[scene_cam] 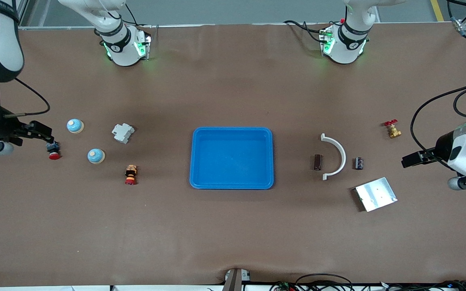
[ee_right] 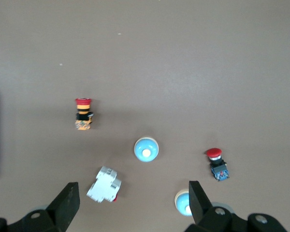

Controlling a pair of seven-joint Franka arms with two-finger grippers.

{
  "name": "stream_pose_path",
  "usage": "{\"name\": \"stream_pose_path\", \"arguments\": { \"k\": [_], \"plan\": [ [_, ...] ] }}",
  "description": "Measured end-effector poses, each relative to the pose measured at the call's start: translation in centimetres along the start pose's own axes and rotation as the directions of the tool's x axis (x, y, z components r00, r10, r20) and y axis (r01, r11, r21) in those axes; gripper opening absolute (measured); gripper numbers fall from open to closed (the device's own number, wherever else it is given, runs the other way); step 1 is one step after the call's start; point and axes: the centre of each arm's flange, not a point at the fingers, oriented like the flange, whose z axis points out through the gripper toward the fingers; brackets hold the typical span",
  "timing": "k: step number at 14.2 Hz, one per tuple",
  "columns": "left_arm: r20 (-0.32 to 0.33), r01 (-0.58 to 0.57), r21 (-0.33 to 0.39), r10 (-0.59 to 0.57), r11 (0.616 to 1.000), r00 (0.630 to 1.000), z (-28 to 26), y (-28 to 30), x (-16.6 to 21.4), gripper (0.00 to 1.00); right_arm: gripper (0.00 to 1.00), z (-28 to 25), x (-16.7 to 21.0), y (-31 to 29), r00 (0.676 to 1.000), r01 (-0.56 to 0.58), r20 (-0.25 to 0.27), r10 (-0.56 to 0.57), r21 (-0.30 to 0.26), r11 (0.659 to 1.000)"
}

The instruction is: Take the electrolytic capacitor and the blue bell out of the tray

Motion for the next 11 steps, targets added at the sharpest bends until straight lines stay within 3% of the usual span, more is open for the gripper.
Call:
{"name": "stream_pose_path", "arguments": {
  "k": [5,11],
  "plan": [
    [-0.054,-0.01,-0.009,0.009,1.0,0.998,-1.8,0.3,-1.7,1.0,1.0,-2.2,-0.1,-0.5,1.0,0.004,0.006,-0.004,0.001,1.0],
    [-0.109,-0.043,-0.013,0.041,0.999,0.993,-2.9,1.8,-4.7,1.0,1.0,-5.5,-1.1,-1.1,0.994,-0.097,0.042,0.097,0.003,0.995]
  ]
}}
